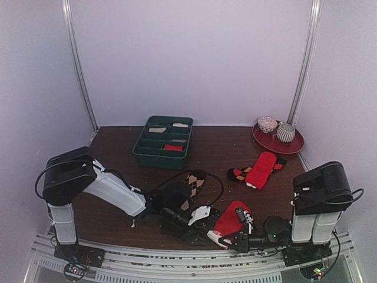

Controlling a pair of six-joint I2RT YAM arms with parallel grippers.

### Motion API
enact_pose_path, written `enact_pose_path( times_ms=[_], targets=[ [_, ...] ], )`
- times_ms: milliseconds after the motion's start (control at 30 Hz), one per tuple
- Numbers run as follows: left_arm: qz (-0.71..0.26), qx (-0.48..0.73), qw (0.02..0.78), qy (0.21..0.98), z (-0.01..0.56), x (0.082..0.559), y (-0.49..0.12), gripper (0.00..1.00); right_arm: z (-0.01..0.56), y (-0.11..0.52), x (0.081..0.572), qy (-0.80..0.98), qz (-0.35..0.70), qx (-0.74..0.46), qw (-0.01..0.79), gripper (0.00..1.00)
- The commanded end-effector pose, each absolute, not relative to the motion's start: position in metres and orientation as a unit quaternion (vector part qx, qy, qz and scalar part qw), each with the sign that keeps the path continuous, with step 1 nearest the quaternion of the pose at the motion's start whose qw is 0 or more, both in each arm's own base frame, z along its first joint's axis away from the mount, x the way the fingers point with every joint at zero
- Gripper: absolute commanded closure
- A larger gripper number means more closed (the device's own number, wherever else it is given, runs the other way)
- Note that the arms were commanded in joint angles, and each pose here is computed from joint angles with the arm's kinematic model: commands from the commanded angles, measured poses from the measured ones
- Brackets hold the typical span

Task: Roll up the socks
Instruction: Roll the sock at the center of the board.

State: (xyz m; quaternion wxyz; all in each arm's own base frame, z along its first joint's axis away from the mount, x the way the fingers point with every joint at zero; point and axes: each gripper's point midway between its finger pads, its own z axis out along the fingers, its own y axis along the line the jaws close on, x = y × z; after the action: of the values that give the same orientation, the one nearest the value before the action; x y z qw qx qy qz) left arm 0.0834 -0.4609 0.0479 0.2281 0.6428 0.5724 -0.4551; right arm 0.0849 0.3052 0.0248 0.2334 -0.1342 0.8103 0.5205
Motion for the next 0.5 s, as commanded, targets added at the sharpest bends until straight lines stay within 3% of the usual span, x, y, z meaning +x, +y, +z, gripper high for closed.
enact_pose_path(
  times_ms=[0, 333, 400, 467],
  targets=[
    [-0.473, 0.654, 0.225, 0.545, 0.052, 0.076, -0.469, 0.47, -0.033, 0.268, 0.058, 0.877, 0.440, -0.137, 0.137, 0.92],
    [-0.465, 0.657, 0.201, 0.559, 0.033, 0.078, -0.474, 0.52, -0.044, 0.268, 0.055, 0.890, 0.412, -0.155, 0.122, 0.92],
    [-0.461, 0.657, 0.192, 0.564, 0.026, 0.078, -0.472, 0.58, -0.044, 0.269, 0.055, 0.890, 0.409, -0.158, 0.122, 0.92],
    [-0.456, 0.659, 0.180, 0.571, 0.019, 0.076, -0.469, 0.71, -0.045, 0.269, 0.054, 0.892, 0.406, -0.161, 0.121, 0.92]
  ],
)
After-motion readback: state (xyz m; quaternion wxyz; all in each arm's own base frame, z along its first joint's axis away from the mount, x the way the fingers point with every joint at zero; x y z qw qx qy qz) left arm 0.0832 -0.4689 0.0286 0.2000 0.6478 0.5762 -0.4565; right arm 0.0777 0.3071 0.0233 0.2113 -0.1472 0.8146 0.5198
